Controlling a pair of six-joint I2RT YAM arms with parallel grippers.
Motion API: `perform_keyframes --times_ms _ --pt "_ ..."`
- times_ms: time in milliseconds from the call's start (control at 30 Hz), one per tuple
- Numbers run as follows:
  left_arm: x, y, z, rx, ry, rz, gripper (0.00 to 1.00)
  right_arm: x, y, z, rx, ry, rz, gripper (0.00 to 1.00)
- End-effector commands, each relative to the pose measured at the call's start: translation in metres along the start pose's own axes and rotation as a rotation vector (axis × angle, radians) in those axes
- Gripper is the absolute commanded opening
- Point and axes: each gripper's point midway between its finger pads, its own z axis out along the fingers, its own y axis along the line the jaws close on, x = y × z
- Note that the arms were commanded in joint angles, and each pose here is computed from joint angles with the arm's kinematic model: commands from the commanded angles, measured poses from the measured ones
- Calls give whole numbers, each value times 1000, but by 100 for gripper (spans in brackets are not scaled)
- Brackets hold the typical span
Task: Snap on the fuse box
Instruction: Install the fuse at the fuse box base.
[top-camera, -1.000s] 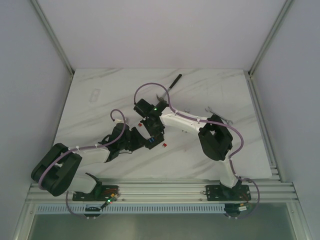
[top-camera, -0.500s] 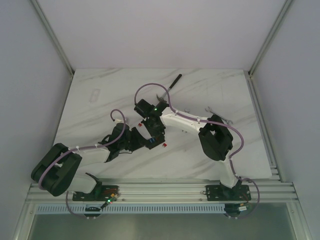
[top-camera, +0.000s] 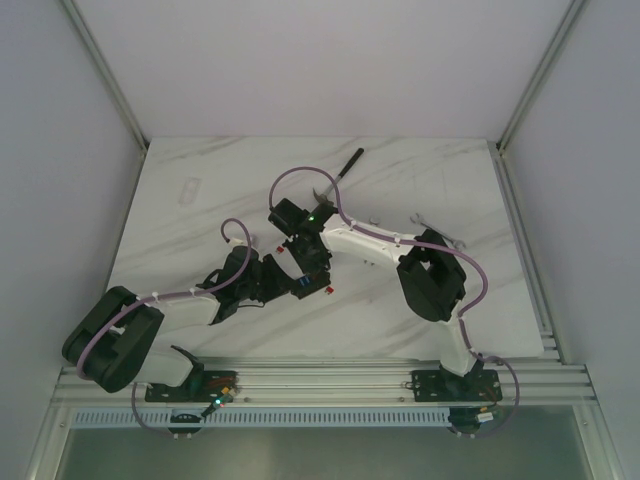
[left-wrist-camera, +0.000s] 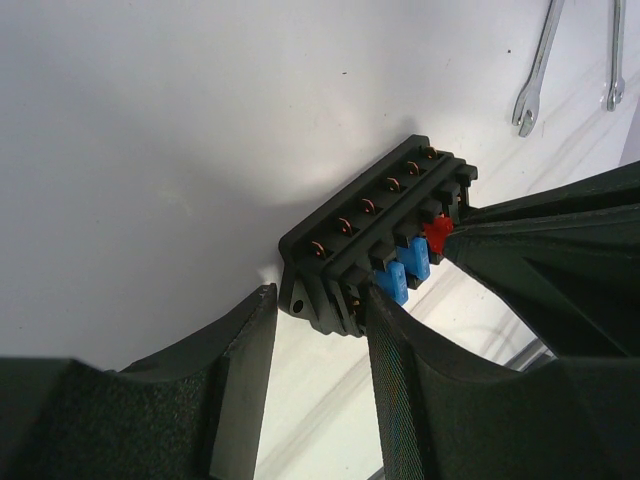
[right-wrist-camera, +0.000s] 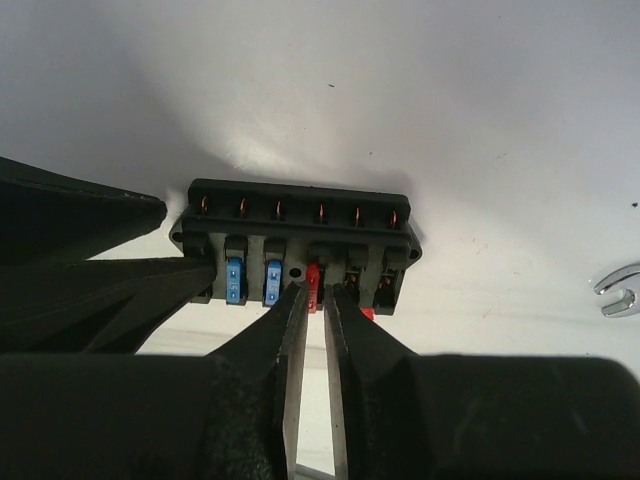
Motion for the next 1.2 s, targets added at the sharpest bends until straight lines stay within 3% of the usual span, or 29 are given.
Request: perform_keyframes --times_ms 0,400,667,867,1167 --pt "15 20 -1 -76 57 -4 50 10 4 4 -12 59 -11 21" --pt "16 22 -1 -82 57 -6 50 3 8 2 -23 40 10 24" --pt "17 24 -2 -86 57 -6 50 0 3 8 9 28 31 15" --pt "19 29 -2 -103 60 -26 50 -4 -1 1 28 -19 49 0" --pt "26 41 2 -155 83 -70 48 -7 -3 -13 4 -125 56 0"
